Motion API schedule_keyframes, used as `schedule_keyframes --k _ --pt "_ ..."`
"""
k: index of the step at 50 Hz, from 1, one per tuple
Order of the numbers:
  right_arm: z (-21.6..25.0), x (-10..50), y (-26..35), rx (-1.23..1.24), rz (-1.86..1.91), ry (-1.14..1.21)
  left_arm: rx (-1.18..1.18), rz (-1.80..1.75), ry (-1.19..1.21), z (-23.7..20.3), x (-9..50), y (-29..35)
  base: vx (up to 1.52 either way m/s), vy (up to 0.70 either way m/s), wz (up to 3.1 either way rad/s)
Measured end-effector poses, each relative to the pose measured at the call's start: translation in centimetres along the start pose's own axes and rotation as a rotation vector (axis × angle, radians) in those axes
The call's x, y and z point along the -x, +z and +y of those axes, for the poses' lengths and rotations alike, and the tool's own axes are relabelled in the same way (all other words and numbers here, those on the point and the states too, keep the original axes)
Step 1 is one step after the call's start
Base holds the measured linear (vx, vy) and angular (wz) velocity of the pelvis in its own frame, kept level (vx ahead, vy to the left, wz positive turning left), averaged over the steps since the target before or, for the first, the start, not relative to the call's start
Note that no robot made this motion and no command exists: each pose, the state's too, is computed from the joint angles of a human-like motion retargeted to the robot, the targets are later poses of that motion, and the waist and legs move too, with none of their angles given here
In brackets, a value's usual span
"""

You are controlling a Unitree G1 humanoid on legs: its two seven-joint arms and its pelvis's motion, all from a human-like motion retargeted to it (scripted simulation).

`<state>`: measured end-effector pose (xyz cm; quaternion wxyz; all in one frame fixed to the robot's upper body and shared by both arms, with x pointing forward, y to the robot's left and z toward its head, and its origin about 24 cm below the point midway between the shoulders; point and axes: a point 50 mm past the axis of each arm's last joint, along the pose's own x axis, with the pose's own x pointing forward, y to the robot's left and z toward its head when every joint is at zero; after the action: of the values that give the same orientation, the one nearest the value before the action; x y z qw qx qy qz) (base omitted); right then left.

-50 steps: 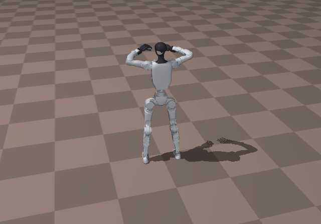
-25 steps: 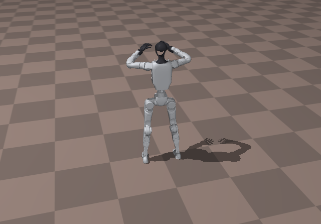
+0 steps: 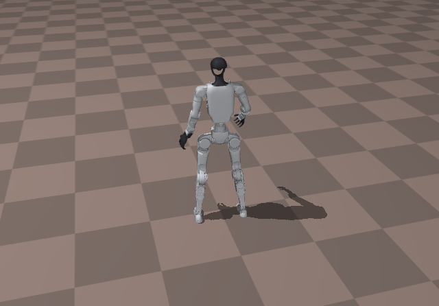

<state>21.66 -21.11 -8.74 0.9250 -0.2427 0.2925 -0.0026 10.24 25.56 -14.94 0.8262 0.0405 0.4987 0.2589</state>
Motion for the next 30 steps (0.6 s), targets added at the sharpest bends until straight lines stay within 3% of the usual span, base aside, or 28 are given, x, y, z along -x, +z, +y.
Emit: schedule_keyframes --k 5,12,16,20,22,25,27,30 --pt "0.9 2.3 -7.8 0.041 0.34 0.023 0.079 0.239 0.055 1.0 1.6 -6.8 0.01 0.01 -0.16" --pt "-0.4 3.3 -9.7 0.017 0.418 -0.066 0.147 0.267 0.044 -0.6 1.8 -6.7 0.0 0.0 -0.14" --pt "-0.6 4.3 -10.5 0.032 0.404 -0.065 0.113 0.066 0.007 -2.1 -0.1 0.9 0.0 0.02 0.23" --pt "0.9 8.0 -14.7 0.078 0.591 0.028 0.239 -0.381 -0.135 -3.7 0.9 18.2 0.01 0.0 0.5" --pt "2.6 11.6 -17.8 0.069 0.751 0.121 0.344 -0.684 -0.273 -3.8 5.8 29.0 0.01 0.0 0.58" --pt "5.0 18.5 -21.6 0.041 1.011 0.249 0.44 -1.191 -0.474 -1.5 19.6 42.1 0.02 -0.01 0.49" --pt "6.1 23.9 -23.6 0.02 1.16 0.356 0.395 -1.568 -0.517 1.9 30.3 46.3 0.04 -0.02 0.33" --pt "5.7 32.0 -25.6 0.0 1.384 0.465 0.346 -2.052 -0.377 9.1 44.2 47.0 0.03 -0.01 -0.01"
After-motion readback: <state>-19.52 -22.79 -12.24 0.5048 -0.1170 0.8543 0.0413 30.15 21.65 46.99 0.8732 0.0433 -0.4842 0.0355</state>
